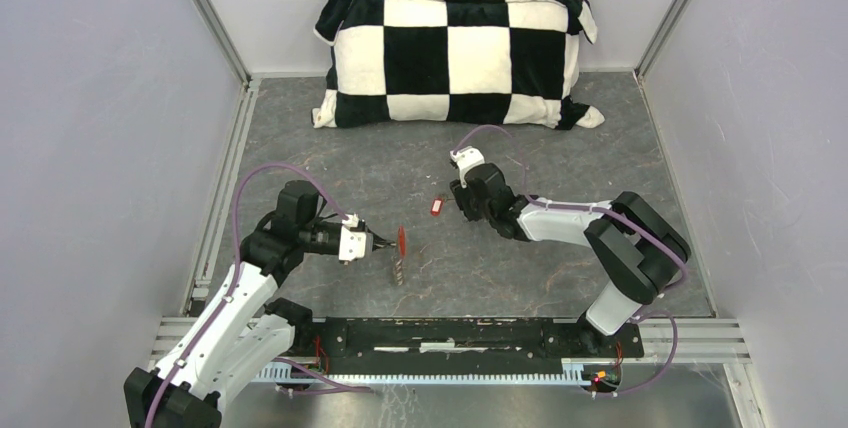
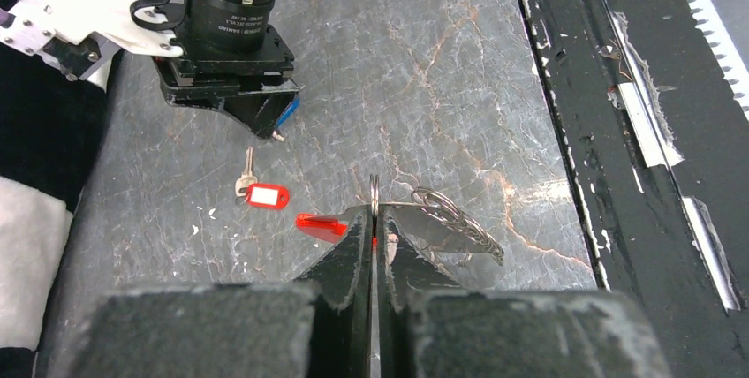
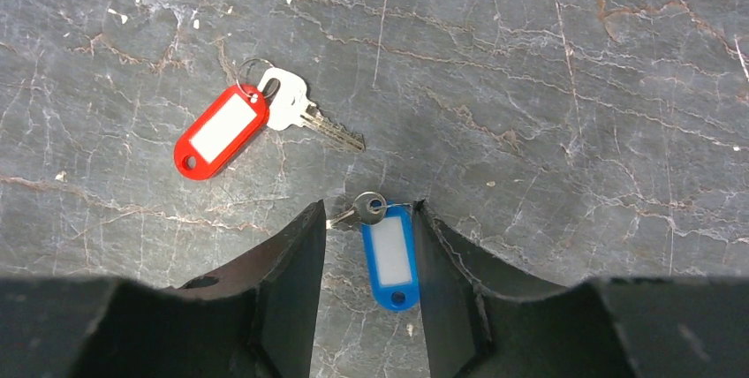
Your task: Put the keys on the keyring
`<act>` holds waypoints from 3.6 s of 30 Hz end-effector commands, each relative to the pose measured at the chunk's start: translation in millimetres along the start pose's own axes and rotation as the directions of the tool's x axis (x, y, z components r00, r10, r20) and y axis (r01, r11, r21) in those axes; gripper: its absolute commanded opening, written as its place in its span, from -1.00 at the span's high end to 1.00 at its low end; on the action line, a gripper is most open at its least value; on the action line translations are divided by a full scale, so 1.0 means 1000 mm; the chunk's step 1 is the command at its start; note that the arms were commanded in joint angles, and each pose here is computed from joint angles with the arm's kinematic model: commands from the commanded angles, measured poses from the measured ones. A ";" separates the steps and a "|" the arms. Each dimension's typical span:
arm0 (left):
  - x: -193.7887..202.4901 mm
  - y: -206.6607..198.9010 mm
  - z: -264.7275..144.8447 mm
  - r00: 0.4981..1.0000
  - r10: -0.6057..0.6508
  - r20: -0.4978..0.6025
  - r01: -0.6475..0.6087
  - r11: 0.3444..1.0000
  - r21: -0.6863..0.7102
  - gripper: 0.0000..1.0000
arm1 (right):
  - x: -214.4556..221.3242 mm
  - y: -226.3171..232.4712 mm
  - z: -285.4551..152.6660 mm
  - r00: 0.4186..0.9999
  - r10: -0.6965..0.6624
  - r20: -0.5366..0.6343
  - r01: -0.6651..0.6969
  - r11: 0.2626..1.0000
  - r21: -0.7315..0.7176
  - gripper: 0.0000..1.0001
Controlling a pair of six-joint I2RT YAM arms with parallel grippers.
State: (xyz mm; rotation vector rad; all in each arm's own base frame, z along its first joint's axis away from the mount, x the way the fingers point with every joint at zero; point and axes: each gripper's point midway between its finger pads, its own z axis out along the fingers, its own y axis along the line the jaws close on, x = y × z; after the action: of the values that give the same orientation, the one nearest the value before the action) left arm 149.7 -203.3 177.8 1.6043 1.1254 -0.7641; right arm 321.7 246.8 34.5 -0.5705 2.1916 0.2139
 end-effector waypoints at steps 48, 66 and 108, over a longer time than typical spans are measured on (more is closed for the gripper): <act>-0.021 0.002 -0.004 0.998 0.041 0.047 -0.041 0.999 0.004 0.96 | -0.016 0.026 -0.018 0.992 -0.013 0.122 0.038 0.978 -0.203 1.00; -0.021 0.000 -0.002 0.998 0.021 0.061 -0.022 0.999 0.025 0.96 | 0.005 0.079 -0.079 0.965 -0.077 0.250 0.208 0.806 -0.554 1.00; -0.024 0.001 -0.003 0.997 0.040 0.062 -0.042 0.999 0.030 0.96 | 0.071 0.092 -0.083 0.985 -0.117 0.128 0.173 0.725 -0.667 0.28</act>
State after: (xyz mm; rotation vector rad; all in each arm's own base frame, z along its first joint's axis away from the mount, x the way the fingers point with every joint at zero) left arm 140.8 -203.3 176.7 1.6082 1.1522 -0.8278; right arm 187.4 272.8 28.3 -1.0892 1.9602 0.9219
